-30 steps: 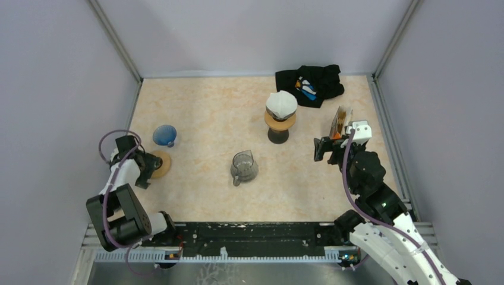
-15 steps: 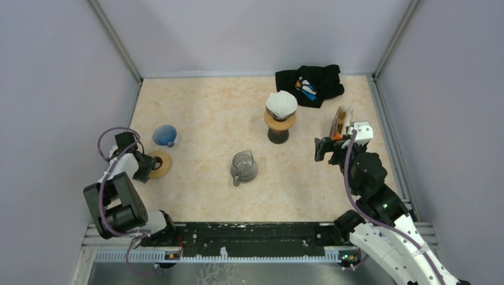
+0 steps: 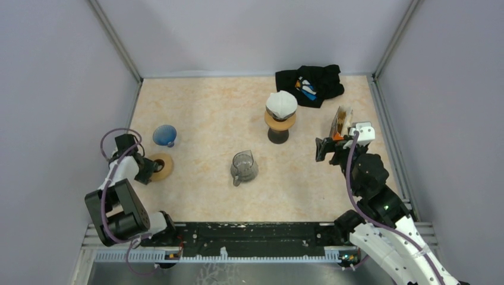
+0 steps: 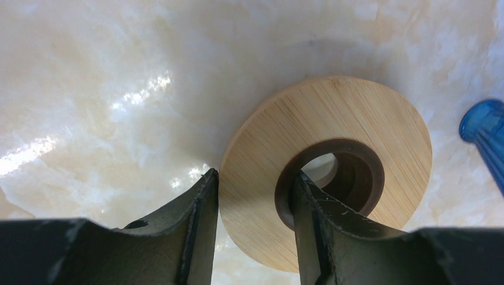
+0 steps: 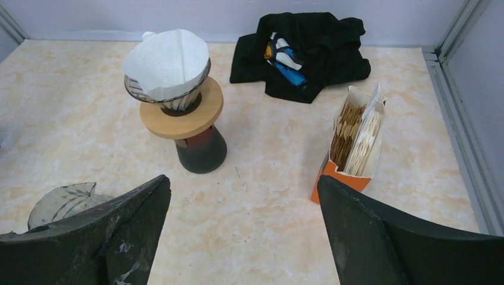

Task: Place the coffee filter in the dripper
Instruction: Pick up the connecting ring from the corner of the board, then place the connecting ring on the coffee server.

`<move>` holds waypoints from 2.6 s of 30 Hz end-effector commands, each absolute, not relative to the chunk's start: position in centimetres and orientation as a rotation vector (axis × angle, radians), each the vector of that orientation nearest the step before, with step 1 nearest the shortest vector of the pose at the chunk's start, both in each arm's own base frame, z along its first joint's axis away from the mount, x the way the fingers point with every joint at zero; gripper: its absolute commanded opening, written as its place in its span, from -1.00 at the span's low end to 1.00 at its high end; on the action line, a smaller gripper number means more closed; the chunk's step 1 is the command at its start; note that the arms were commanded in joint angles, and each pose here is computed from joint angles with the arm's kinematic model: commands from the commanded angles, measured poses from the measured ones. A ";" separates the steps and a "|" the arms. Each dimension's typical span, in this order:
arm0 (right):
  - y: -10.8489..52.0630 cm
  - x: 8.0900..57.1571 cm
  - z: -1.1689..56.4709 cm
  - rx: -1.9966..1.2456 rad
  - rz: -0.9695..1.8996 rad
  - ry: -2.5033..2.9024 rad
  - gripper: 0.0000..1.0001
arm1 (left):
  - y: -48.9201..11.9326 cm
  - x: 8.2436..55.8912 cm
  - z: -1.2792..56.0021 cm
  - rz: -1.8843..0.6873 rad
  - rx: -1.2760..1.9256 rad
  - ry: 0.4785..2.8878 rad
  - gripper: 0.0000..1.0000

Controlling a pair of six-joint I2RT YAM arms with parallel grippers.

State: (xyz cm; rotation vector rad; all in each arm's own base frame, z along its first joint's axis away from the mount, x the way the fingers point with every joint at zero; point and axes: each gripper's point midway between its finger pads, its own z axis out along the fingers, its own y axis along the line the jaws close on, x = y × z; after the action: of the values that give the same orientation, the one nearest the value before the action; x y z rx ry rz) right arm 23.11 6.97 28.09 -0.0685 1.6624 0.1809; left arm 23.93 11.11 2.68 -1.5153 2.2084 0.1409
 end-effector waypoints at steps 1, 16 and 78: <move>6.6 23.2 29.2 -0.030 0.188 1.616 0.87 | 9.5 23.1 3.1 0.053 -1.456 2.278 -0.29; 5.9 23.2 29.2 -0.007 0.157 1.615 0.87 | 4.1 22.6 5.5 -0.208 -1.258 2.377 -0.30; 5.4 23.5 28.4 0.002 0.107 1.639 0.86 | -23.3 26.7 13.4 -0.357 -0.043 2.574 -0.16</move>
State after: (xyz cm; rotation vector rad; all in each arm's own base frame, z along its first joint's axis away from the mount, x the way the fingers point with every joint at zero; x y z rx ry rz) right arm 23.28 5.81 27.52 -0.0238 1.6702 0.1202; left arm 25.75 -22.17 12.35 -0.0609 2.6181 -0.3431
